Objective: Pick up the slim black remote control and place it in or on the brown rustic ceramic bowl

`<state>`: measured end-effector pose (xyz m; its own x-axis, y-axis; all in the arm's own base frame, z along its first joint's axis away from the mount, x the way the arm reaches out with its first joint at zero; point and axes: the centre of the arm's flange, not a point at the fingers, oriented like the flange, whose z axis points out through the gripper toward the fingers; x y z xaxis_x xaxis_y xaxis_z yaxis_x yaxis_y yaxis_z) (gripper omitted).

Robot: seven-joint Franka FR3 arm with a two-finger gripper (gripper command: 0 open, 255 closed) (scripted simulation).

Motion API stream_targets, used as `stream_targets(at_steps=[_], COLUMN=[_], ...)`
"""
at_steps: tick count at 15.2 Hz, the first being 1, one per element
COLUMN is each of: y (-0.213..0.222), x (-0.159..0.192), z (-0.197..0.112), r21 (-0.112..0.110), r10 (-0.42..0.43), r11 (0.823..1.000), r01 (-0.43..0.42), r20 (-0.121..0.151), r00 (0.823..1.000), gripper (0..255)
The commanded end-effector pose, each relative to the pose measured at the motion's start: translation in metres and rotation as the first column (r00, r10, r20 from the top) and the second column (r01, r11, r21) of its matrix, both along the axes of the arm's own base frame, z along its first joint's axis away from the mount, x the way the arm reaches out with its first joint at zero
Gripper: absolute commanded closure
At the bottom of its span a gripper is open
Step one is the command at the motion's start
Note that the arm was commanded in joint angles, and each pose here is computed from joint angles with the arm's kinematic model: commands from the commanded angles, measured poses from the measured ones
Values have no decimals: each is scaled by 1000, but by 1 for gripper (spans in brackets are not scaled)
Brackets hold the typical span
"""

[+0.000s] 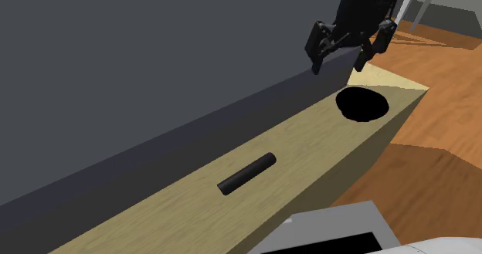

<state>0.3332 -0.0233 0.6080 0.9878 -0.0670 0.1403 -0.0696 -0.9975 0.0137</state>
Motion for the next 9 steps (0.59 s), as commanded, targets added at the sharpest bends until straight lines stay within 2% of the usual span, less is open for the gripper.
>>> stream_targets(at_steps=[1,3,5,9], y=[0,16,34,69], x=[0,-10,-18,-31], z=[0,-20,-41,-83], r21=[0,-5,-10,-18], r10=[0,-84,-168,-331], r11=[1000,996,986,943], r01=[0,84,168,332], r20=[0,5,11,24], r00=[1000,996,986,943], gripper=[0,0,0,0])
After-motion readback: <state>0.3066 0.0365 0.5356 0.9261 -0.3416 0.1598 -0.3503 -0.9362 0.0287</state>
